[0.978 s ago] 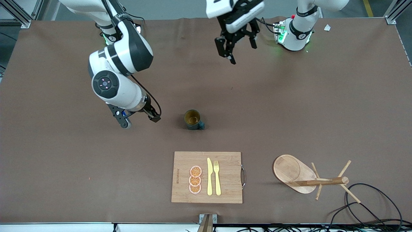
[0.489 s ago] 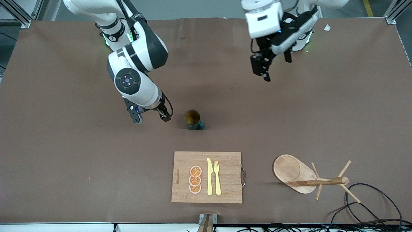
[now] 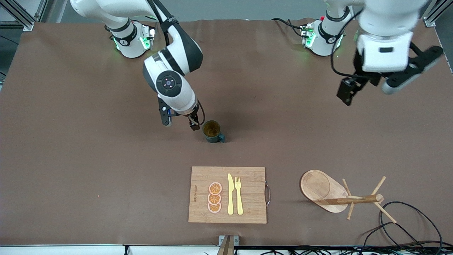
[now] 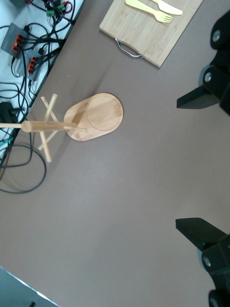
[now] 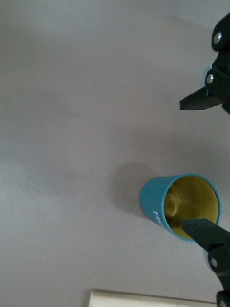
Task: Transfer cup from left to right arm and place
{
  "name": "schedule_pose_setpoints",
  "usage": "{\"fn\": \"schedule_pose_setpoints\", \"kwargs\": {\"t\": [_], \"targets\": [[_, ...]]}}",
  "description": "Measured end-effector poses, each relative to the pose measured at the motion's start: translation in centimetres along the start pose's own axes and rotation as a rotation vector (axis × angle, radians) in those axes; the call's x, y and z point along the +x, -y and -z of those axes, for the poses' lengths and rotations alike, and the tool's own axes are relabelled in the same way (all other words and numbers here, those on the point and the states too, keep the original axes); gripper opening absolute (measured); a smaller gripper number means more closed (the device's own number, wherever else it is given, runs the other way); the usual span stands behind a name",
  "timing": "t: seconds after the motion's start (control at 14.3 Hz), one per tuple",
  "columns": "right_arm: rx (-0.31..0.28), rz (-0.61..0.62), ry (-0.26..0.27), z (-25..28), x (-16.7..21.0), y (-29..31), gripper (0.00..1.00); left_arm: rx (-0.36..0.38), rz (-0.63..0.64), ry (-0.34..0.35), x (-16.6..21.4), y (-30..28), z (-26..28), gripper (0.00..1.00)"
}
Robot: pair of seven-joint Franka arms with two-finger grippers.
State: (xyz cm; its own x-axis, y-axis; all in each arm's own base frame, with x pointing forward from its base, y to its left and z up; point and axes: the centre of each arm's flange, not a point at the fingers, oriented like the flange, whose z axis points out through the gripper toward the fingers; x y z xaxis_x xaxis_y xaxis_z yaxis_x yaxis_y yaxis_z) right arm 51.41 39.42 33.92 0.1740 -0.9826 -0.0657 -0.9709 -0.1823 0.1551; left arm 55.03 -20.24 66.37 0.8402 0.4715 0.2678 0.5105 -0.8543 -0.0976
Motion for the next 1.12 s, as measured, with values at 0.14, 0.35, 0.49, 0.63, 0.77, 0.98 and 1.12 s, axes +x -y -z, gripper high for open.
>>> {"fn": "schedule_pose_setpoints", "kwargs": {"t": [0.14, 0.35, 0.49, 0.63, 0.77, 0.98, 1.12], "targets": [[0.000, -0.039, -0.006, -1.2, -1.4, -0.5, 1.00, -0.049, -0.008, 0.051, 2.0, 1.0, -1.3, 1.00], [0.021, -0.097, -0.009, -3.9, -3.8, -0.8, 1.00, -0.095, -0.051, 0.117, 3.6, 2.1, -2.7, 1.00], [0.031, -0.118, -0.012, -6.0, -5.1, -1.0, 1.00, -0.102, -0.097, 0.130, 3.7, 1.9, -3.1, 1.00], [0.034, -0.124, -0.016, -7.5, -5.7, -1.0, 1.00, -0.106, -0.137, 0.131, 3.4, 1.5, -3.1, 1.00], [0.036, -0.128, -0.017, -8.0, -5.6, -0.8, 1.00, -0.102, -0.154, 0.136, 3.2, 1.5, -3.1, 1.00], [0.057, -0.162, -0.006, -8.1, -5.7, -0.5, 1.00, -0.069, -0.180, 0.171, 3.0, 2.0, -3.6, 1.00], [0.060, -0.168, -0.006, -8.7, -5.8, -0.4, 1.00, -0.071, -0.207, 0.174, 2.9, 2.0, -3.5, 1.00]]}}
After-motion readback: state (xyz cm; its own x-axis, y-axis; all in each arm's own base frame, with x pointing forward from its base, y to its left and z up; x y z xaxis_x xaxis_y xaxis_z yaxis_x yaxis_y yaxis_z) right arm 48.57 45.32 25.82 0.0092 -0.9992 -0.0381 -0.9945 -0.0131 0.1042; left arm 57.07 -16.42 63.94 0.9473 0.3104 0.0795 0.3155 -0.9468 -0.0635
